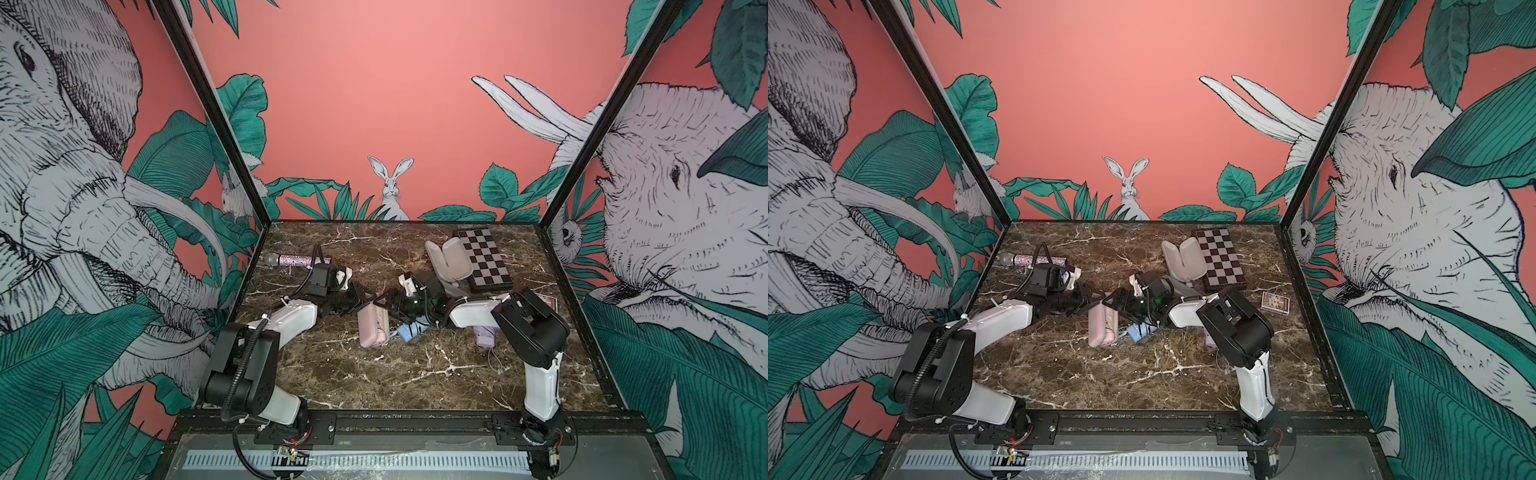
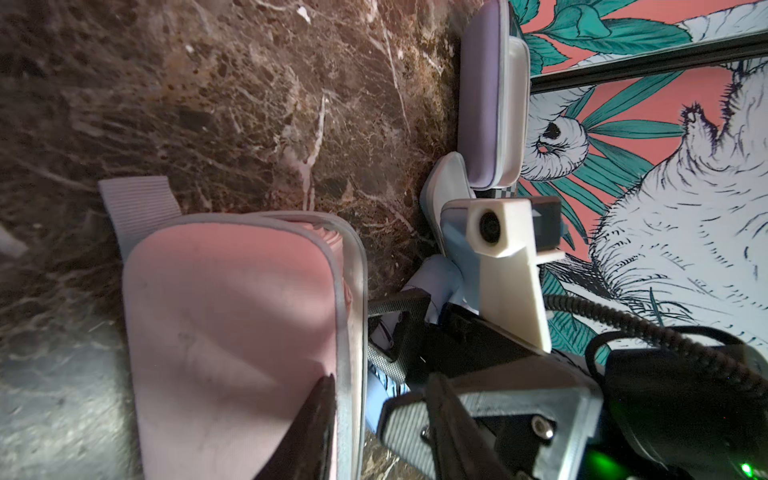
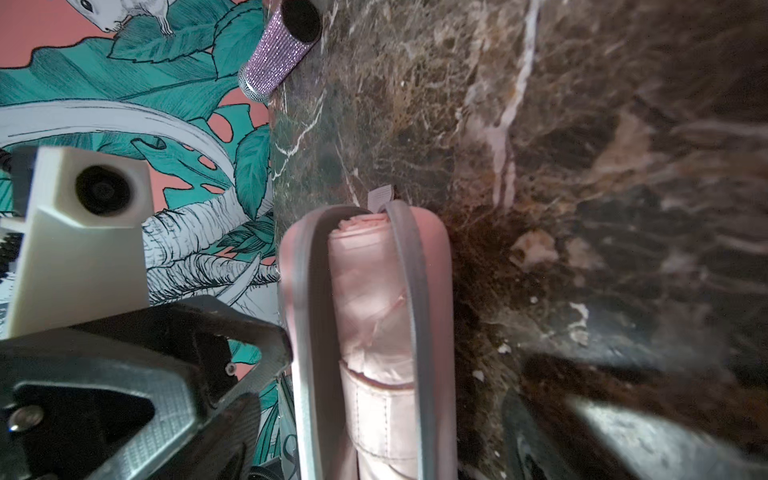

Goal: Put umbrellas into zippered umbrella sleeves
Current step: Close the umbrella sleeve at the center of the board.

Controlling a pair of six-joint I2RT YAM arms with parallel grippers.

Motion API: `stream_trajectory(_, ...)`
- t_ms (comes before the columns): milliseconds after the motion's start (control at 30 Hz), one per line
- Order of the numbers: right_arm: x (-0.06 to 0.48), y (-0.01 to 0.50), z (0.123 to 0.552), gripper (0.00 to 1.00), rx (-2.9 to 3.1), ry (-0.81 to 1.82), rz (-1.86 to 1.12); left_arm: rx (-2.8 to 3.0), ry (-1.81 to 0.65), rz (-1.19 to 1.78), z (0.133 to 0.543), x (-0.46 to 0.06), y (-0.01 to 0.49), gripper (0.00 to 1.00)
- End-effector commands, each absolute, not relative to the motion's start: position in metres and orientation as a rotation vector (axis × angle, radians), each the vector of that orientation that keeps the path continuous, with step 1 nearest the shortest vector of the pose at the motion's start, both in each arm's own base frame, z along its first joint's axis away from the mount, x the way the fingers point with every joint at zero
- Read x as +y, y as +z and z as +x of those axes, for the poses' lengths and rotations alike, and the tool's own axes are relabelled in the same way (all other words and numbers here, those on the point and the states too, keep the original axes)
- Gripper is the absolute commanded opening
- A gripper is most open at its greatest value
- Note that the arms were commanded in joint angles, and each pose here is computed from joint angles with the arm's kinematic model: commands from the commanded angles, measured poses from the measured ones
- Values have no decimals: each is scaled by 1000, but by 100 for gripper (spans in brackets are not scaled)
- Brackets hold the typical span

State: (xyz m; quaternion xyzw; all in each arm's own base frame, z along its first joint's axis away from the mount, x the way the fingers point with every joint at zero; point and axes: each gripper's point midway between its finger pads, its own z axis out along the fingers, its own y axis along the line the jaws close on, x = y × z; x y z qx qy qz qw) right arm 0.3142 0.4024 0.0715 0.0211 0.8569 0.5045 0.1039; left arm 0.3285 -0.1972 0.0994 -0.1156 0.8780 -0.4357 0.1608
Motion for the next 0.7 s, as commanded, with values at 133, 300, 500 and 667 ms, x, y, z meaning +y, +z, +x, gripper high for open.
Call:
stream_trajectory(133, 407, 58, 296, 92, 2610, 1397, -10, 2498, -1263, -404, 336, -198, 84, 34)
stream_trajectory(300, 415, 47, 287, 92, 2644, 1365, -48, 2500, -1275, -404, 340, -200, 83, 34)
stream_trajectory(500, 393, 30, 286, 88, 2747, 1096, -139, 2479, -1244, -349, 343, -192, 112, 38)
stream_trajectory(667, 386, 22, 287, 80, 2807, 977, -204, 2445, -1154, -342, 340, -163, 147, 48)
